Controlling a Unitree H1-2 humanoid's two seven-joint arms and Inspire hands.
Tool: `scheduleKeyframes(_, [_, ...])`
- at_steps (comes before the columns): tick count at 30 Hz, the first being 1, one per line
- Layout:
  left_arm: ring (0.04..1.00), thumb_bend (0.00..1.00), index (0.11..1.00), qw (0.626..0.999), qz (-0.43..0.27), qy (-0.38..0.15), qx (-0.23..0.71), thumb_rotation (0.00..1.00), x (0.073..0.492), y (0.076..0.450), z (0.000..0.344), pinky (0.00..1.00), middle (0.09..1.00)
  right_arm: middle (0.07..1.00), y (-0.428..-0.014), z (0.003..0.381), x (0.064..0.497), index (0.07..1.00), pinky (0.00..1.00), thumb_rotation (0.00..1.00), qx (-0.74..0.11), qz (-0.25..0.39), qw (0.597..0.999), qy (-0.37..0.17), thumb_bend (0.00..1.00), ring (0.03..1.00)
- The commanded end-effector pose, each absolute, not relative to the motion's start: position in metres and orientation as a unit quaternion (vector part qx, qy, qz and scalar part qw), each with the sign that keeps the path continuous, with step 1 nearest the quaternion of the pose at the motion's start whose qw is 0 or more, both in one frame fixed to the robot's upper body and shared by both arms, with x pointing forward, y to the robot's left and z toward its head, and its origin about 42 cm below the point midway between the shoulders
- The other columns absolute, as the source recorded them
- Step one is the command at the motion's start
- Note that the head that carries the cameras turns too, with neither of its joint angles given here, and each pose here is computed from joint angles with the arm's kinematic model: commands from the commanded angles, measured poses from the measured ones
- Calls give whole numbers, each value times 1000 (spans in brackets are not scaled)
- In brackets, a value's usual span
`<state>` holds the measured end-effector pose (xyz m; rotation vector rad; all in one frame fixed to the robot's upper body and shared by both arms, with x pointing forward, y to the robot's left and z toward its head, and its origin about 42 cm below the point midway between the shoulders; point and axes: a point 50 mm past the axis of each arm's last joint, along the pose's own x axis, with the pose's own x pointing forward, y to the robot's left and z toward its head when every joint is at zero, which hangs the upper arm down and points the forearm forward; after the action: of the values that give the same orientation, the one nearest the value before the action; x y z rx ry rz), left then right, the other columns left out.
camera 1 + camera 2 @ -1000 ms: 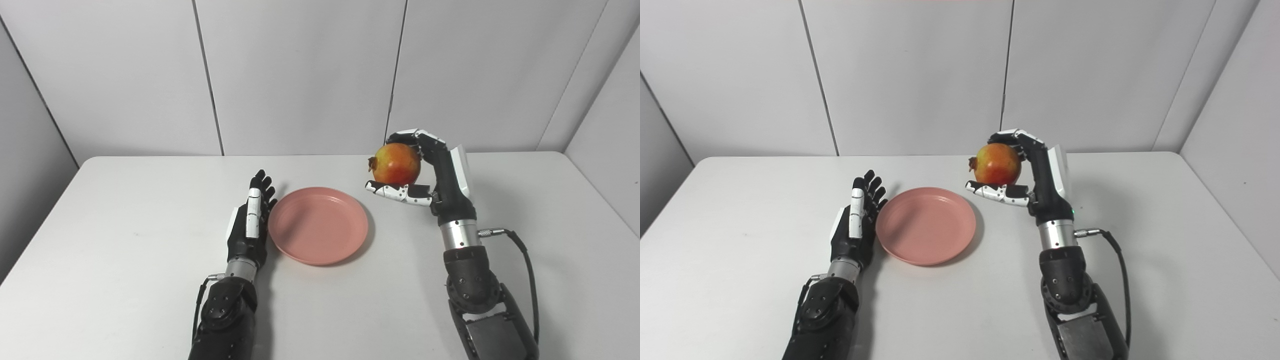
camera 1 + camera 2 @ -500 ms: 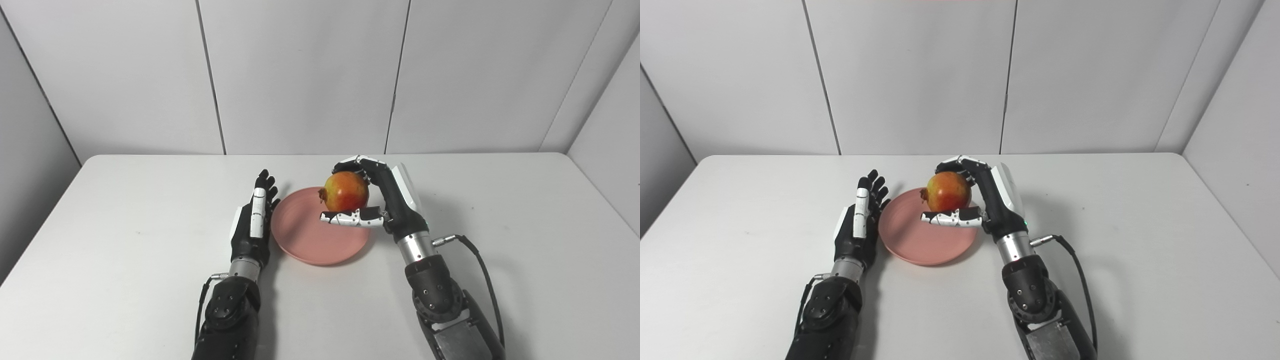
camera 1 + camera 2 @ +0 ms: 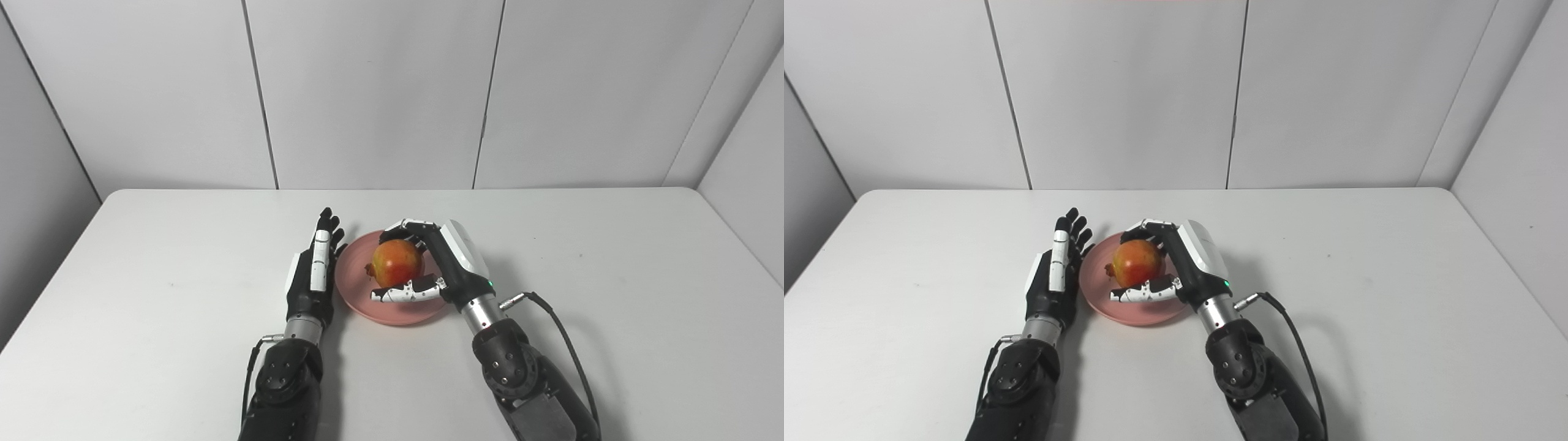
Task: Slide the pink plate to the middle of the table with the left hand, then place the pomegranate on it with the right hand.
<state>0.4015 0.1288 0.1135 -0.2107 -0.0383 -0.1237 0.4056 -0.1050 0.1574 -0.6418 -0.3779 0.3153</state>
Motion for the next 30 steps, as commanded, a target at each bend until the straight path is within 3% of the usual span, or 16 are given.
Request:
scheduleKeyframes(1, [993, 594, 1000, 991, -71, -54, -103, 1000, 409, 121, 130, 954, 1000, 467, -97, 186, 420, 517, 381, 0, -317, 148, 905, -242, 520, 468])
scheduleKeyframes(5, [995, 595, 1000, 991, -70, -56, -100, 1000, 409, 122, 130, 960, 1000, 467, -96, 180, 427, 515, 380, 0, -345, 152, 897, -232, 521, 467])
scheduleKeyframes(11, [999, 594, 1000, 991, -70, -55, -102, 1000, 408, 121, 131, 971, 1000, 441, -96, 171, 434, 521, 283, 0, -384, 153, 878, -241, 518, 374])
scheduleKeyframes(14, [996, 588, 1000, 991, -70, -55, -99, 1000, 407, 121, 132, 971, 1000, 458, -97, 166, 438, 514, 386, 0, -397, 148, 868, -257, 521, 469])
scheduleKeyframes(16, [995, 590, 1000, 991, -70, -56, -95, 1000, 407, 122, 132, 965, 1000, 514, -97, 164, 440, 474, 519, 0, -409, 146, 860, -266, 519, 562])
scheduleKeyframes(20, [997, 592, 1000, 991, -71, -56, -96, 1000, 407, 123, 133, 965, 1000, 553, -97, 163, 442, 464, 611, 1, -426, 134, 852, -274, 514, 641])
scheduleKeyframes(21, [997, 591, 1000, 991, -71, -55, -97, 1000, 407, 123, 133, 965, 1000, 525, -96, 163, 442, 476, 631, 2, -432, 132, 850, -271, 519, 666])
scheduleKeyframes(24, [989, 591, 1000, 991, -69, -53, -101, 1000, 406, 123, 133, 958, 1000, 771, -96, 162, 441, 490, 733, 128, -439, 129, 848, -267, 513, 787])
scheduleKeyframes(27, [990, 591, 1000, 991, -70, -53, -104, 1000, 406, 122, 133, 958, 1000, 856, -96, 162, 440, 491, 794, 136, -444, 123, 846, -270, 514, 858])
scheduleKeyframes(30, [998, 589, 1000, 991, -73, -56, -101, 1000, 406, 122, 133, 965, 1000, 885, -96, 161, 439, 491, 824, 137, -443, 121, 847, -268, 514, 883])
